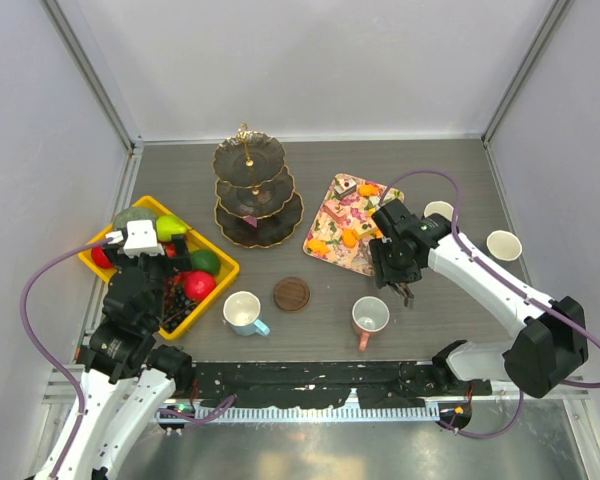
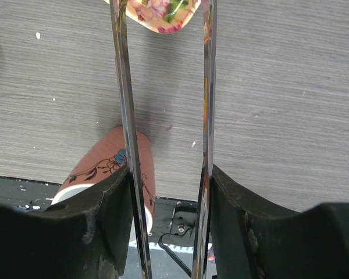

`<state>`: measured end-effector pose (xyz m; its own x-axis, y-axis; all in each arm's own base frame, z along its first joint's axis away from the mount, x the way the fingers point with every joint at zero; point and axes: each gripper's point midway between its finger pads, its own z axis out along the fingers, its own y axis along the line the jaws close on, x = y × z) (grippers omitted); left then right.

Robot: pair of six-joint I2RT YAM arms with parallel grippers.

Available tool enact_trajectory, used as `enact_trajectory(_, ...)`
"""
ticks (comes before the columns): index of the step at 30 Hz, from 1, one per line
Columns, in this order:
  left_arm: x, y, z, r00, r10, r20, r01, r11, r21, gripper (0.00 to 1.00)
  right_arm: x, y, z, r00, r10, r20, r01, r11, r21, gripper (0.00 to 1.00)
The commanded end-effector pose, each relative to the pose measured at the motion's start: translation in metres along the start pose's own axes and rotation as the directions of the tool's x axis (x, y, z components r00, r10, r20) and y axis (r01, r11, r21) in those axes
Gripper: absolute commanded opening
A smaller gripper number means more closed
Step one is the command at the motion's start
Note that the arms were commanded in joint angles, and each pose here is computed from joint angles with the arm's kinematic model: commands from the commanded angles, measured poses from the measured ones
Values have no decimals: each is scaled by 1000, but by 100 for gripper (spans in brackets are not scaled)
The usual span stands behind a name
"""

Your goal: Serve the afternoon tea

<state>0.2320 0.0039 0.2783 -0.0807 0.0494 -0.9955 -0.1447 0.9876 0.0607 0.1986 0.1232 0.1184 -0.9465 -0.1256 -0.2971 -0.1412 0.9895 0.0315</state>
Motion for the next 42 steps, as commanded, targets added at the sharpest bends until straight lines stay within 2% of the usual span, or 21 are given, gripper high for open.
enact_trajectory(1, -12, -2, 2, 998, -35, 42, 35, 999, 4, 99, -19, 14, 0, 998, -26, 51, 29, 998, -63, 54)
enact_trajectory(7, -11, -2, 3, 999, -34, 39, 34, 999, 4, 99, -31, 17, 4, 995, -89, 51, 92, 994, -62, 54)
enact_trajectory(21, -9, -4, 4, 999, -32, 33, 31, 999, 12, 99, -5, -19, 2, 997, -69, -15, 70, 992, 101, 57)
enact_trajectory(42, -11, -5, 3, 999, -34, 37, 33, 999, 17, 99, -11, -17, -32, 998, -40, 38, 38, 998, 59, 56)
